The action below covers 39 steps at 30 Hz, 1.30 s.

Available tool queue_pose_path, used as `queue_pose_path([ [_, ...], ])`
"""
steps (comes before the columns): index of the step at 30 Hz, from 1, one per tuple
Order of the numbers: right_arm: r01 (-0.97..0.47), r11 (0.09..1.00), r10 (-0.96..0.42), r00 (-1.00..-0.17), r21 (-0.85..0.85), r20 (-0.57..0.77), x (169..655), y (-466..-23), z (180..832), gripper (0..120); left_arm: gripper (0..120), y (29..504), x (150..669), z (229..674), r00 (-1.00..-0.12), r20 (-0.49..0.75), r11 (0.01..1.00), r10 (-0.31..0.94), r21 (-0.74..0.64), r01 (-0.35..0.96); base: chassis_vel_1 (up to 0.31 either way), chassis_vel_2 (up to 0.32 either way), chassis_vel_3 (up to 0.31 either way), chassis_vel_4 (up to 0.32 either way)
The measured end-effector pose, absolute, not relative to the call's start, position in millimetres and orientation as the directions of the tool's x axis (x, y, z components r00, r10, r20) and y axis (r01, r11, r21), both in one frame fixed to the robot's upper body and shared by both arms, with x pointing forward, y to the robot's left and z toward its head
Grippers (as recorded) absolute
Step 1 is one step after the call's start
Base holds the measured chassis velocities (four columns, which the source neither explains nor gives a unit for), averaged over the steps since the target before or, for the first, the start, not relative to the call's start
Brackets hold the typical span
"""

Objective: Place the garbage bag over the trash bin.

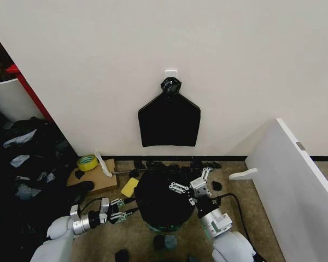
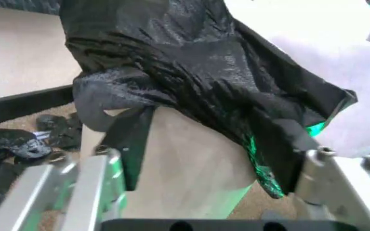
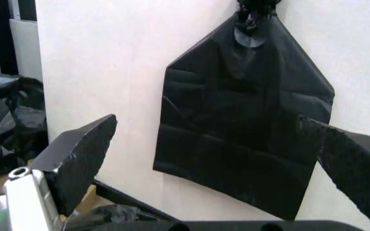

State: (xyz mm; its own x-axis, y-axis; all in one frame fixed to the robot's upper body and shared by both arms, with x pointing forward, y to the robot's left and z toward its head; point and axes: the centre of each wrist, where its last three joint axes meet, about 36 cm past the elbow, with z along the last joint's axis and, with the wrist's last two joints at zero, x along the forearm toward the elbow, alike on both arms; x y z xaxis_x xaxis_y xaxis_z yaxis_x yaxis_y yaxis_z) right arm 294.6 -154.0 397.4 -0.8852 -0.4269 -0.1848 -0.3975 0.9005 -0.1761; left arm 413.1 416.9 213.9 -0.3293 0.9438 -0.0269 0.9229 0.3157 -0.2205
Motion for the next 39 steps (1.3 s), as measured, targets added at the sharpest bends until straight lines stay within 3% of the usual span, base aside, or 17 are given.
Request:
queue_pose_path([
  [2, -0.398, 0.901, -0.427, -0.885, -0.175, -0.185, 295, -154, 397, 100, 76, 416, 414, 214, -0.329, -0.028, 0.315, 0.944, -0.221, 0.923, 0.0, 0.0, 0.0, 0.0],
  [5, -0.397, 0.901, -0.426, -0.886, -0.175, -0.184, 295, -154, 397, 100, 76, 416, 414, 214, -0.329, -0.029, 0.315, 0.944, -0.221, 0.923, 0.0, 0.0, 0.0, 0.0],
  [25, -0.396, 0.901, -0.425, -0.887, -0.177, -0.18, 295, -154, 396, 100, 1, 412, 415, 211, -0.329, -0.039, 0.313, 0.944, -0.221, 0.924, 0.0, 0.0, 0.0, 0.0],
  [39, -0.395, 0.901, -0.425, -0.887, -0.178, -0.181, 294, -155, 396, 100, 0, 413, 412, 202, -0.336, -0.022, 0.324, 0.941, -0.214, 0.921, 0.0, 0.0, 0.0, 0.0],
])
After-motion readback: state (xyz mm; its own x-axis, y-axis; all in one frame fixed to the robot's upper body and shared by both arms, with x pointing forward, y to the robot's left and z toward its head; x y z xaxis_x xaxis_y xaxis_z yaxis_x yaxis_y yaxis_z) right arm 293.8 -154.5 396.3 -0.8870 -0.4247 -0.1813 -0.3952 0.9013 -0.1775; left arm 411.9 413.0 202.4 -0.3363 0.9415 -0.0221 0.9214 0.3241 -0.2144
